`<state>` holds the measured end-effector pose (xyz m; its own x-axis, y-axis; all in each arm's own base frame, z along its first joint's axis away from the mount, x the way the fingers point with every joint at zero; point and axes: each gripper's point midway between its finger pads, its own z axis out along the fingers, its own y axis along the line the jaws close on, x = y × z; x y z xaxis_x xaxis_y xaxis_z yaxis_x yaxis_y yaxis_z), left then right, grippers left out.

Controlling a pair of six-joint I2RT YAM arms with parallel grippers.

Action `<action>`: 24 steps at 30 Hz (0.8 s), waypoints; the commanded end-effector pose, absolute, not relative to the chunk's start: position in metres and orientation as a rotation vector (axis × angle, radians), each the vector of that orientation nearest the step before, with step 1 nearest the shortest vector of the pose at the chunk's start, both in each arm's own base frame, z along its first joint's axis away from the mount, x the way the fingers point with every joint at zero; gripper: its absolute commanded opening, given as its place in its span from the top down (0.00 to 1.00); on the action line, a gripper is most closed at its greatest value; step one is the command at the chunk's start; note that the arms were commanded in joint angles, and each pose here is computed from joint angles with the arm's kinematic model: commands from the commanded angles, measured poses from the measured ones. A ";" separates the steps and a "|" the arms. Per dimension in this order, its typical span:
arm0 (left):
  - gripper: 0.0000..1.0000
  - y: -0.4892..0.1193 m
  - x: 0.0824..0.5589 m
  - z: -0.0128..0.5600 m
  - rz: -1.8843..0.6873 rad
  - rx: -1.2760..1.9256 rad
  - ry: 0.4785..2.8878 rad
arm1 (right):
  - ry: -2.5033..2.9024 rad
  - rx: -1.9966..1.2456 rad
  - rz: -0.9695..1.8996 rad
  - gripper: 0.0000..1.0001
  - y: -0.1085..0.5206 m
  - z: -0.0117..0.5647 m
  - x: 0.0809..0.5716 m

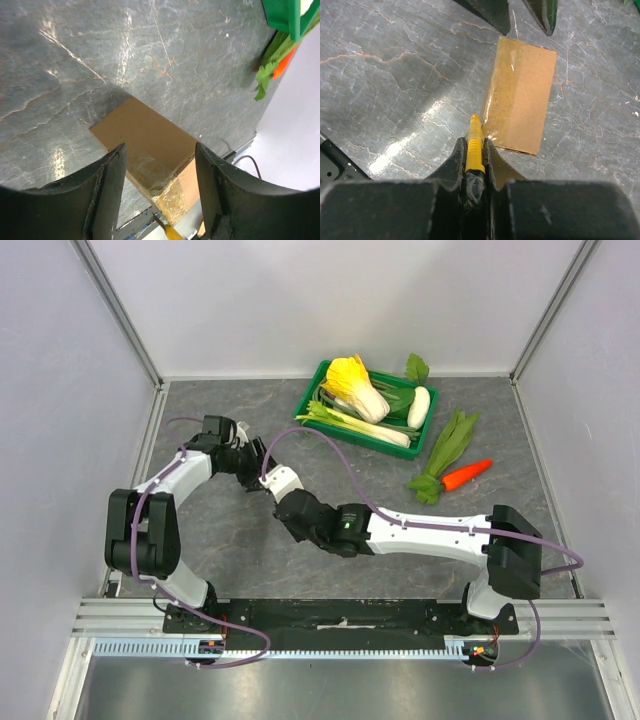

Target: Unpack the express box

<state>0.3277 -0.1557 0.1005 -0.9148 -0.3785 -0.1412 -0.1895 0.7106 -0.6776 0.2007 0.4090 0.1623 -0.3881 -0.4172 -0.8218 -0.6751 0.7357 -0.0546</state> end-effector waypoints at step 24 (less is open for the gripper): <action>0.41 -0.187 0.272 0.114 -1.415 -0.373 2.545 | 2.132 -0.447 0.128 1.00 0.305 0.148 0.232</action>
